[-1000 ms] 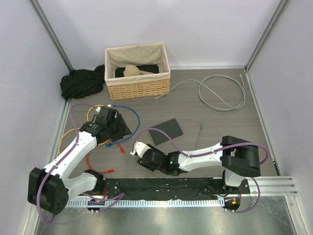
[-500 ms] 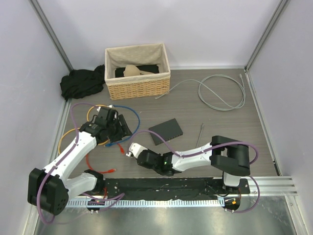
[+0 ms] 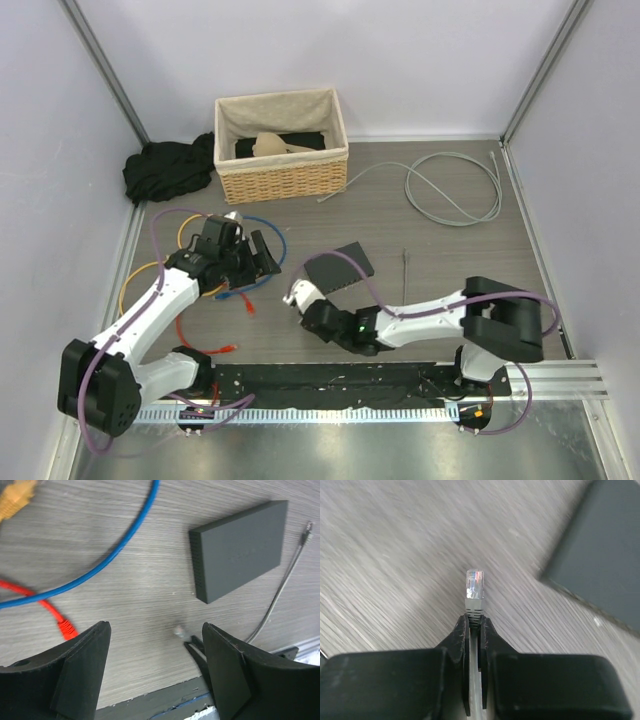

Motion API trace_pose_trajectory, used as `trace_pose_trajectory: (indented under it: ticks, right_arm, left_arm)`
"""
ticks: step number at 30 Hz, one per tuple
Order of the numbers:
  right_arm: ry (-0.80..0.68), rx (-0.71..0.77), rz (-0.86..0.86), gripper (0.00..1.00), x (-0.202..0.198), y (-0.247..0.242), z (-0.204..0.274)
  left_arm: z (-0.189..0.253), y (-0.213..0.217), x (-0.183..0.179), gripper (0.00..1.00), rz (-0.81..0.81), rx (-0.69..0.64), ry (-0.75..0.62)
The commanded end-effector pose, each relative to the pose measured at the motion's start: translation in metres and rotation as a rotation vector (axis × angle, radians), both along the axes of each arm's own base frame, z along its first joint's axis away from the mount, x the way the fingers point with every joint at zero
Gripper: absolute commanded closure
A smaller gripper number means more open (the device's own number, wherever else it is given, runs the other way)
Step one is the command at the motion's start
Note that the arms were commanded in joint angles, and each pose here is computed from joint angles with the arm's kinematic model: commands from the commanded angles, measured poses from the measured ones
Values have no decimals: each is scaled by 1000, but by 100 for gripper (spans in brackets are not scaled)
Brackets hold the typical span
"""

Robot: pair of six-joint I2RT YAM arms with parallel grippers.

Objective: Insert the plug into the switch port
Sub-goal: Pick up the connector from the center of the board, then insert the connector into the switch port.

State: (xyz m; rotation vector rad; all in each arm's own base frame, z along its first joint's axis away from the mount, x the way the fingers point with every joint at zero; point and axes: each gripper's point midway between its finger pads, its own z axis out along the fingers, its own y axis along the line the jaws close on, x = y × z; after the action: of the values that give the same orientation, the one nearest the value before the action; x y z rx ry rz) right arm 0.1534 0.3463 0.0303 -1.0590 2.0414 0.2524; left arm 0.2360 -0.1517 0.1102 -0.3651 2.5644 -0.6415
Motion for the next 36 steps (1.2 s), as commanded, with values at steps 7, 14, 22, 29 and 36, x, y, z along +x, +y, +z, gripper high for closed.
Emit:
trace_pose_trajectory:
  ticks: [7,14,22,29,36]
  right_arm:
    - [191,346,-270,99,18,-56,36]
    - [237,421,-436,99,34,-115,28]
    - [250,450,-494,99,43,-136,20]
    - [267,482,-498,99,47,-143,11]
    - [280,575,-503,99,58,-143,10]
  left_arm:
    - [24,-34,40,14,-170,-28,-190]
    - [23,-69,77,1,-349,67,-251]
    - [18,-131,113,0,-573,152,-326]
    - [-8,-165,131,0,-716,227,-344]
    - [-32,-174,130,0,-790,259,-328]
